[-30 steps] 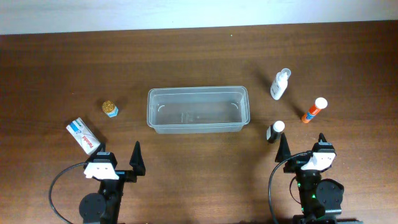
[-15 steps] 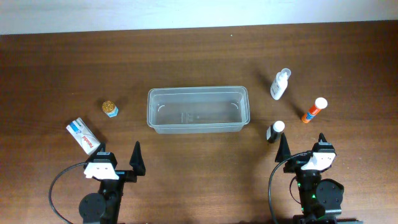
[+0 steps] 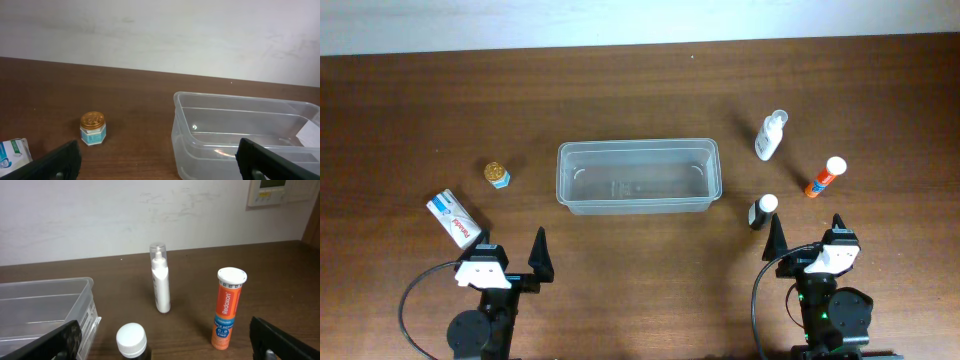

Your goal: Pack container

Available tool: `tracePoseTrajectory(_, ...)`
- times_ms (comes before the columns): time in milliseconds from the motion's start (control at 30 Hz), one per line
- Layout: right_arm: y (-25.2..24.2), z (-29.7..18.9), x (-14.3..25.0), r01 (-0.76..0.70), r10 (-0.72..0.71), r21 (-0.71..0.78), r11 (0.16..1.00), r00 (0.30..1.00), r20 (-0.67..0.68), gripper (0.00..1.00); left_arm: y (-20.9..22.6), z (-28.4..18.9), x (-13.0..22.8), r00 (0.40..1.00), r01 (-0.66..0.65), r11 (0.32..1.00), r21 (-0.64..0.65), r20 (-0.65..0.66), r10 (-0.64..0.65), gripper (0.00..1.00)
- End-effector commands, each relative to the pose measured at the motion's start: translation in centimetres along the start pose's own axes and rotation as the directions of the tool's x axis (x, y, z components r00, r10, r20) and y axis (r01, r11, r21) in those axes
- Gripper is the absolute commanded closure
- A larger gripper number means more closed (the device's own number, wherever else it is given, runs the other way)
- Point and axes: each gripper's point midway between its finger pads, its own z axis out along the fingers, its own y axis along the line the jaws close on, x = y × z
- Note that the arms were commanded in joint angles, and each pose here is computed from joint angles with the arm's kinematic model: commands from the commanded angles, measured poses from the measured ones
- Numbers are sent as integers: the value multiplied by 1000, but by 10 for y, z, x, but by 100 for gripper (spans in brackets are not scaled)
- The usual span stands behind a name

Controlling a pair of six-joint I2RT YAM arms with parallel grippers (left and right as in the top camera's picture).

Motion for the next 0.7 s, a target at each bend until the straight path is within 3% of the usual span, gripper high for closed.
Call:
tracePoseTrajectory(0, -2, 0, 2, 0, 0, 11, 1000, 1000, -3, 2, 3, 0, 1, 1000, -19, 1000, -16, 4, 19, 1)
tracePoseTrajectory(667, 3, 0, -11, -16, 17, -21, 1000, 999, 49, 2, 3, 0, 1, 1000, -19, 1000, -16, 4, 19, 1)
